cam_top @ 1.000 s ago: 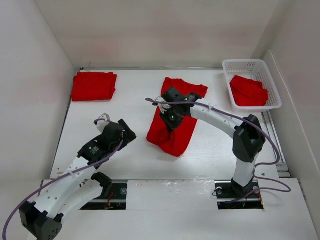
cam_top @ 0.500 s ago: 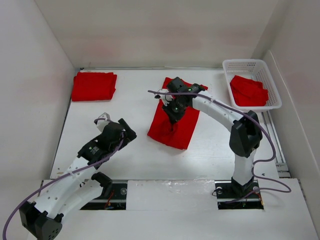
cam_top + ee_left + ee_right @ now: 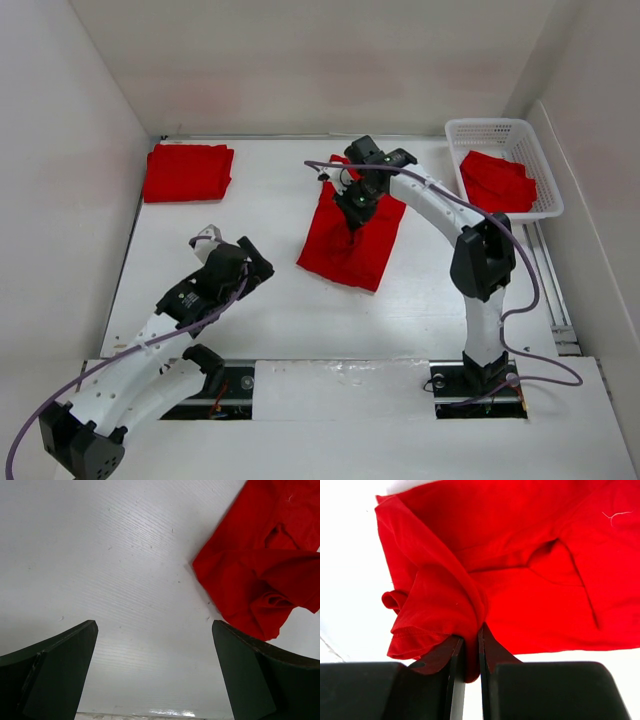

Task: Fold and stack the t-shirts
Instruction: Fold the folded rectangular tshirt in 1/3 of the way

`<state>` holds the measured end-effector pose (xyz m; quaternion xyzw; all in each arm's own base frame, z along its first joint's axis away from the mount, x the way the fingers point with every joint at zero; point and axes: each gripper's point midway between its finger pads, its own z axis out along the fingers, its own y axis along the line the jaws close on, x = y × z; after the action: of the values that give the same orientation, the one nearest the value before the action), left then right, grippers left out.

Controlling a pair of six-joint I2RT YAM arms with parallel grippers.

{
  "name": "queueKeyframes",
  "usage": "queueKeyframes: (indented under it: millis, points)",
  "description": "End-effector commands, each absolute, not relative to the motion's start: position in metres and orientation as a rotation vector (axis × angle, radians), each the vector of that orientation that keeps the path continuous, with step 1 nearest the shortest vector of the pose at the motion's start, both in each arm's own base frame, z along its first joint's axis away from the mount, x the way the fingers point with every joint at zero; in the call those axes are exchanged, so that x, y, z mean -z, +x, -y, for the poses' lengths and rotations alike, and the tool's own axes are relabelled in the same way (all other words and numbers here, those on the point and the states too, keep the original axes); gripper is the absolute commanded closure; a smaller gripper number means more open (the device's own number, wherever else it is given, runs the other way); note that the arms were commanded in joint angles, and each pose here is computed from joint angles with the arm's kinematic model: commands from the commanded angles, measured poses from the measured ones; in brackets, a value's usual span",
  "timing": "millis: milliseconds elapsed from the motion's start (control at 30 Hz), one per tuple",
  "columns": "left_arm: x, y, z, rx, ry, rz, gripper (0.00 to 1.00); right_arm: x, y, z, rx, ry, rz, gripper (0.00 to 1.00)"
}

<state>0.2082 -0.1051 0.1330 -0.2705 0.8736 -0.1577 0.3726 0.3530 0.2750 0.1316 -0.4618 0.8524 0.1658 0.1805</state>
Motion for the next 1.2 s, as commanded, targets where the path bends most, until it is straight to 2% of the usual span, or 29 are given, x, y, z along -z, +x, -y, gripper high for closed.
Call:
queueKeyframes:
  millis: [0,667,1167]
  points:
    - [-0.14,0.212,0.107,0.419,-0.679,-2.221,0.0,-0.137,0.359,-0.279,-0.494,-1.359,-2.368,0.97]
    - [-0.135,0.214,0.113,0.422,-0.652,-2.245,0.0,-0.126,0.397,-0.269,-0.481,-1.386,-2.33,0.95]
    - [-0.13,0.215,0.119,0.441,-0.62,-2.266,0.0,-0.107,0.425,-0.258,-0.437,-1.359,-2.352,0.88]
